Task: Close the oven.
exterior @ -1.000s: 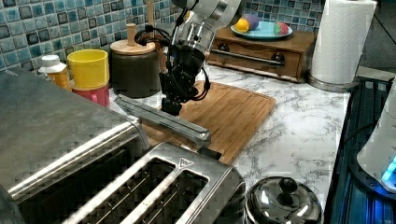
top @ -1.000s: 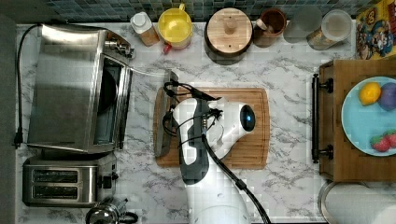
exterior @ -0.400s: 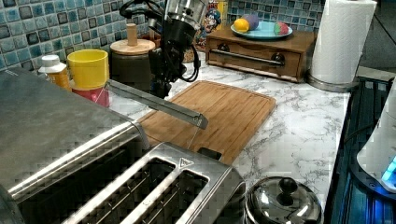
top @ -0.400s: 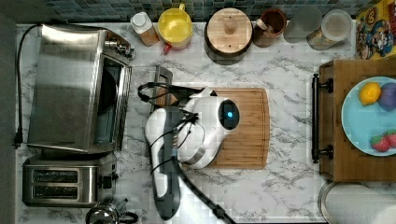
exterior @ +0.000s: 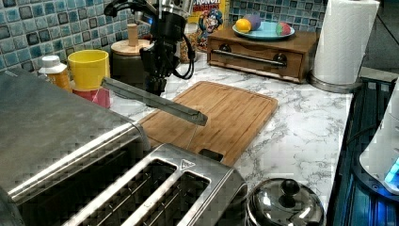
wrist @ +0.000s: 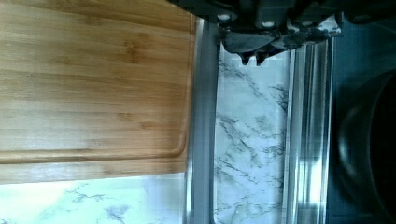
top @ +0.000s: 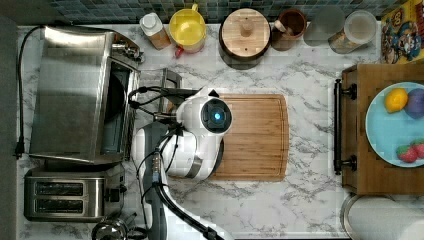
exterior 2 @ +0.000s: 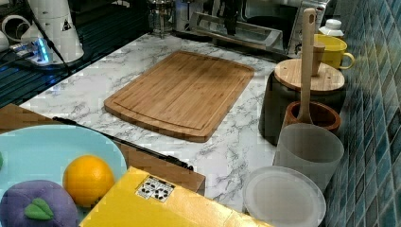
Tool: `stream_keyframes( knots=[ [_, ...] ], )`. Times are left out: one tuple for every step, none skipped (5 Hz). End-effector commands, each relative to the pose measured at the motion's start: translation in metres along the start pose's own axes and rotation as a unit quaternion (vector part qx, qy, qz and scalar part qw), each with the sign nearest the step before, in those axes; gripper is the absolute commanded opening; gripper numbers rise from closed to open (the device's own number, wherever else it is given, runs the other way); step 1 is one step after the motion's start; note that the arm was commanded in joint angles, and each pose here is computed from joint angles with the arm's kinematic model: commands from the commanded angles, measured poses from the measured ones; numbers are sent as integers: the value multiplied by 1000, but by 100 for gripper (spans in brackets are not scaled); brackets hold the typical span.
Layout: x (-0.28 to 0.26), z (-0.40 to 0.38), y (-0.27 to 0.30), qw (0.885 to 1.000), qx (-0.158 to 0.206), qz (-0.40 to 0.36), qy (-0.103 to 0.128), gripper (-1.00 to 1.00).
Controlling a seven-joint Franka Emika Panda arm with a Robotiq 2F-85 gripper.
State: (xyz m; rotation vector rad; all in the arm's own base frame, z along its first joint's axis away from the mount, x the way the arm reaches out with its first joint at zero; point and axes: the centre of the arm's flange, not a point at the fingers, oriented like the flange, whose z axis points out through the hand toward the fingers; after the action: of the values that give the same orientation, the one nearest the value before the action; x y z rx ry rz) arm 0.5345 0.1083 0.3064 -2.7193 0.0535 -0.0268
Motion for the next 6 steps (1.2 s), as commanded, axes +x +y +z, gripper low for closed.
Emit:
stream_keyframes(
  knots=[
    [-20,-49,-244,989,2,-134,67,-100],
    [-32,-52,-273,984,-41,-144,98,-100],
    [-45,-63,-295,980,-43,-149,126,-100],
    [-56,-76,-309,975,-79,-126,163,-100],
    [-51,-75,-321,968,-154,-74,186,-100],
    [-68,-102,-324,970,-133,-40,200,-100]
  ],
)
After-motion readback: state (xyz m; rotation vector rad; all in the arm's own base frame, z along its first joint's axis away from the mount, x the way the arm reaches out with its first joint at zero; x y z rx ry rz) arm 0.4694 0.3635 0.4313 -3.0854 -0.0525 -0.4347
